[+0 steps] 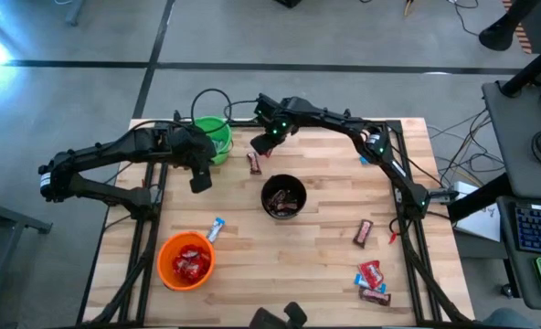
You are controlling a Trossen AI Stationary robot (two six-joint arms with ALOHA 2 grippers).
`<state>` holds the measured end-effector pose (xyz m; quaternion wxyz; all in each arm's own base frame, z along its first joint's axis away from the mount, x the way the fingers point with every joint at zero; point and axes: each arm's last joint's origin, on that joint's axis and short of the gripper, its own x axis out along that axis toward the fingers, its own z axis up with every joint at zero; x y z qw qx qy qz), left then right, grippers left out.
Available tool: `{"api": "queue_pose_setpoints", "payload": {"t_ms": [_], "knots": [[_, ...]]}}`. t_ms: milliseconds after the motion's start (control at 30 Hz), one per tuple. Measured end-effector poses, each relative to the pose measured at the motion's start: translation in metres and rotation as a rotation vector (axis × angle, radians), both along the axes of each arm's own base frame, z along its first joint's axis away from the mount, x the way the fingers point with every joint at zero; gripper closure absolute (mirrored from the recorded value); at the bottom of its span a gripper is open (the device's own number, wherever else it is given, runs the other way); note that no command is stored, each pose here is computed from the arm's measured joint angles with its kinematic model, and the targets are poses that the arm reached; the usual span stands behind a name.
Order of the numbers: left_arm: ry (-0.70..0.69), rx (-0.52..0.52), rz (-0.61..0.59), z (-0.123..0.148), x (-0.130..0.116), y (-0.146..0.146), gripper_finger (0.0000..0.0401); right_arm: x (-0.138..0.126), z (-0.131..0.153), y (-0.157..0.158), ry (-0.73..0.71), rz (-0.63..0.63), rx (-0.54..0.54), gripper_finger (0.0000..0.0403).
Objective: Sort candy
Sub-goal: Put the top red candy pack into the orange bucket
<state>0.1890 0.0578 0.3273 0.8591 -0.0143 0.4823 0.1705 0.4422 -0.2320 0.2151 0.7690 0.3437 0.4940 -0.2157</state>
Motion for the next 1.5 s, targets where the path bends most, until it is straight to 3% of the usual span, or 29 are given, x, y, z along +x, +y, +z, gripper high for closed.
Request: {"api": "queue_pose_setpoints", "payload": {"t_ms": [333, 700, 1067, 1333, 1500], "knots": [[-0.052, -0.026, 0.056, 0.01, 0.0, 0.0, 0.0395, -0.005, 0.056, 0.011, -0.075, 0.046, -0.059, 0.0394], [-0.211, -0.021, 0.116, 0.054, -0.003, -0.001, 0.0334, -0.002, 0.085, 0.048, -0.123, 0.159, -0.099, 0.0394], [-0.194, -0.096, 0.193, 0.04, -0.001, 0.0, 0.0291, 0.002, 0.119, 0.095, -0.215, 0.279, -0.147, 0.0394], [-0.337, -0.224, 0.165, 0.047, 0.008, -0.002, 0.0272, 0.011, 0.129, 0.129, -0.283, 0.358, -0.169, 0.0394], [-0.375, -0.248, 0.169, 0.049, 0.01, -0.002, 0.0268, 0.014, 0.129, 0.143, -0.286, 0.404, -0.173, 0.0394]]}}
